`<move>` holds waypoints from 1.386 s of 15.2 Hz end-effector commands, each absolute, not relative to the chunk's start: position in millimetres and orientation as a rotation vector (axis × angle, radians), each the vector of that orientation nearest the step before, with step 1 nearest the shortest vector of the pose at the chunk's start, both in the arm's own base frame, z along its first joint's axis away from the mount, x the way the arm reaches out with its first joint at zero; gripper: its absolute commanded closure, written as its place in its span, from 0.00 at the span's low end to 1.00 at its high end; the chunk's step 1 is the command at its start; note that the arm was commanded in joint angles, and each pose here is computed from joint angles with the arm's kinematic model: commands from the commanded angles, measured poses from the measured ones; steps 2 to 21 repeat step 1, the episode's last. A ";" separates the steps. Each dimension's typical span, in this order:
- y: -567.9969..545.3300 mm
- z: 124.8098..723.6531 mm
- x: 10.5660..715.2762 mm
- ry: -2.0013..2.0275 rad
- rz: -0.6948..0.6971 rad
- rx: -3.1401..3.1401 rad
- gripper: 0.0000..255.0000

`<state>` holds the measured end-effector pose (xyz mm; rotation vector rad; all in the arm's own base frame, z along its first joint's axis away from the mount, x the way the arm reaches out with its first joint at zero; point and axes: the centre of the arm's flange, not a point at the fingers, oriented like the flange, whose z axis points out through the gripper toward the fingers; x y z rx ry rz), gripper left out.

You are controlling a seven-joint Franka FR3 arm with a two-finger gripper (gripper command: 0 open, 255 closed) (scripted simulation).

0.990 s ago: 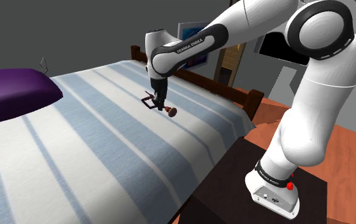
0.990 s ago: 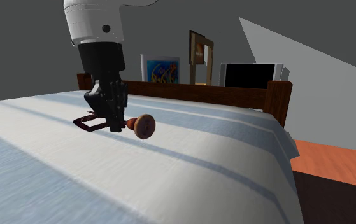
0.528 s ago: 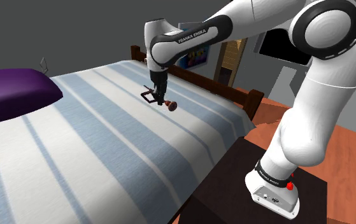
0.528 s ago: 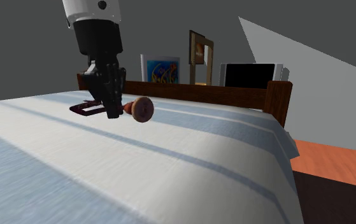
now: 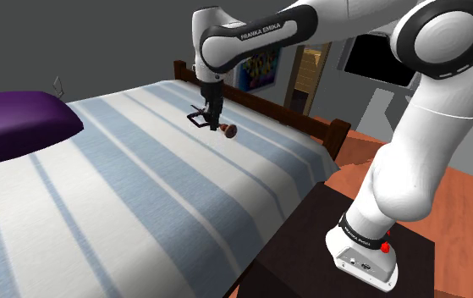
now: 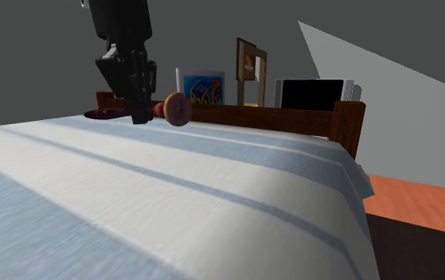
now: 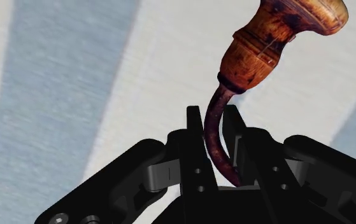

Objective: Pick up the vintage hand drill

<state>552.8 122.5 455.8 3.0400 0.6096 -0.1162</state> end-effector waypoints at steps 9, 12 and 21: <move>122.7 459.0 552.4 0.609 -0.117 3.040 1.00; 122.7 459.0 552.4 0.609 -0.117 3.040 1.00; 122.7 459.0 552.4 0.609 -0.117 3.040 1.00</move>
